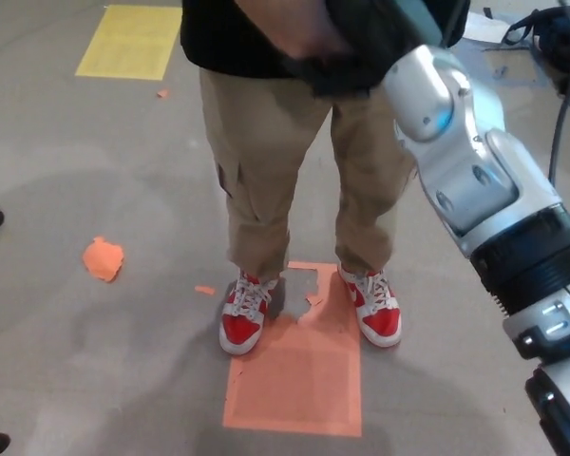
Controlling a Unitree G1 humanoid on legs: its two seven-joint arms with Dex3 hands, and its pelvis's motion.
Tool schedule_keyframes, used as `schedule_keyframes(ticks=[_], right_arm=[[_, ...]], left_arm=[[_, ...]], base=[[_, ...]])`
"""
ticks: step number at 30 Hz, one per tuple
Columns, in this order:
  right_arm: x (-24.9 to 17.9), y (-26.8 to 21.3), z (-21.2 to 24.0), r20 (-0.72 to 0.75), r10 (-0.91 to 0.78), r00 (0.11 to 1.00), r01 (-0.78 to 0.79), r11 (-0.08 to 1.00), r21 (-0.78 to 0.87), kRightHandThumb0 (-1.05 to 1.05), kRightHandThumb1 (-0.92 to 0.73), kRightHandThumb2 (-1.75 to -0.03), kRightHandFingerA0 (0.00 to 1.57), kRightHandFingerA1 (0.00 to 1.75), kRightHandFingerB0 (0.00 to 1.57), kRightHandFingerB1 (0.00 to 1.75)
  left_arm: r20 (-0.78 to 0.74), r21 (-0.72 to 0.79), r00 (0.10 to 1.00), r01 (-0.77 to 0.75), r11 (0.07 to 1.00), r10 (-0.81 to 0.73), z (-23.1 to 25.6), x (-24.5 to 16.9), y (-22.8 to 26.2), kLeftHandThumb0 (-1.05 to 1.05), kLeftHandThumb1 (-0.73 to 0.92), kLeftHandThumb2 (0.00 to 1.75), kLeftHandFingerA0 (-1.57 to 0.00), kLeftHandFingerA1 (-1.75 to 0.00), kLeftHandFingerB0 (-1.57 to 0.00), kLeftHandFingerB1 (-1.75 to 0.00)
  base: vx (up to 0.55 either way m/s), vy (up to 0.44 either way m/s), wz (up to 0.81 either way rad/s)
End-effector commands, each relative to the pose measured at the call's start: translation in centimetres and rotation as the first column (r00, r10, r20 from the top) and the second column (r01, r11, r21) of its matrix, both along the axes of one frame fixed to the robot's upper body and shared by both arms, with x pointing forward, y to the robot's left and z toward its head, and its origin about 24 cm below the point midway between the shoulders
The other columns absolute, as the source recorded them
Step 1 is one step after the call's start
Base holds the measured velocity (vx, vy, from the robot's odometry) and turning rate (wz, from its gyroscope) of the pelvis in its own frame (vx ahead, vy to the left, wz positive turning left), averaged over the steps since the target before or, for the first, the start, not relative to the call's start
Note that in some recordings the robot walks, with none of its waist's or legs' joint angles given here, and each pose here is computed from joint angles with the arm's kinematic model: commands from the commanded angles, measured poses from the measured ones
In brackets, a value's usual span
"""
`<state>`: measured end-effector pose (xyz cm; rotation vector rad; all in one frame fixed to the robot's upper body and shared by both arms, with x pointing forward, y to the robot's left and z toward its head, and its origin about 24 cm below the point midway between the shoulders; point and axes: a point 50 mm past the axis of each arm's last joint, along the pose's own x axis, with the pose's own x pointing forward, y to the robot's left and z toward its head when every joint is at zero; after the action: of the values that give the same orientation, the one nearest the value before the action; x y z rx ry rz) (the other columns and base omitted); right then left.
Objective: The robot extends its right arm to grab a person's hand and shakes it
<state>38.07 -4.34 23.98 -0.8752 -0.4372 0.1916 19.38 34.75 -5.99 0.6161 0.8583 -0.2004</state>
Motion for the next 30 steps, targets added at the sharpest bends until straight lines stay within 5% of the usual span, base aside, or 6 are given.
schedule_keyframes(ticks=[1,7,14,15,19,30], right_arm=[[-8.7,-1.3,9.2,0.425,0.078,0.902,-0.169,0.969,0.182,-0.24,-0.84,-0.66,1.02,0.56,0.47,0.37],[-10.5,-1.9,10.2,0.5,0.065,0.864,-0.165,0.973,0.159,-0.24,-0.82,-0.64,1.01,0.57,0.5,0.4],[-3.9,-0.7,1.9,0.102,0.019,0.995,-0.03,0.994,0.105,-0.13,-0.76,-0.62,1.06,0.64,0.51,0.41],[-3.2,-0.6,0.9,0.067,0.0,0.998,-0.006,0.997,0.081,-0.08,-0.68,-0.6,0.96,0.84,0.52,0.41],[0.4,-0.3,-6.6,-0.202,-0.09,0.975,0.087,0.996,-0.024,-0.15,-0.64,-0.59,0.95,0.61,0.51,0.42],[1.0,0.3,-11.9,-0.345,-0.108,0.932,0.069,0.99,-0.123,-0.21,-0.57,-0.57,0.88,0.57,0.48,0.4]], left_arm=[[-0.012,0.047,1.0,0.017,0.999,-0.017,0.4,-0.1,0.7,-0.79,0.76,1.04,-0.06,-0.29,-0.06,-0.26],[-0.007,0.03,1.0,0.02,0.999,-0.02,0.5,-0.2,0.7,-0.77,0.77,1.03,-0.05,-0.28,-0.05,-0.25],[0.008,0.046,1.0,0.019,0.999,-0.019,0.5,0.0,0.6,-0.74,0.74,1.02,-0.05,-0.32,-0.05,-0.29],[0.01,0.039,1.0,0.017,0.999,-0.017,0.5,0.0,0.6,-0.75,0.74,1.02,-0.05,-0.32,-0.05,-0.28],[0.007,0.023,1.0,0.003,1.0,-0.003,0.4,0.1,0.5,-0.78,0.76,1.04,-0.03,-0.28,-0.03,-0.24],[0.013,0.001,1.0,-0.004,1.0,0.004,0.6,0.5,0.5,-0.78,0.77,1.05,-0.02,-0.26,-0.01,-0.22]], base=[[0.0,0.0,0.0],[0.0,0.0,0.0],[0.0,0.0,0.0],[0.0,0.0,0.0],[0.0,0.0,0.0],[0.0,0.0,0.0]])
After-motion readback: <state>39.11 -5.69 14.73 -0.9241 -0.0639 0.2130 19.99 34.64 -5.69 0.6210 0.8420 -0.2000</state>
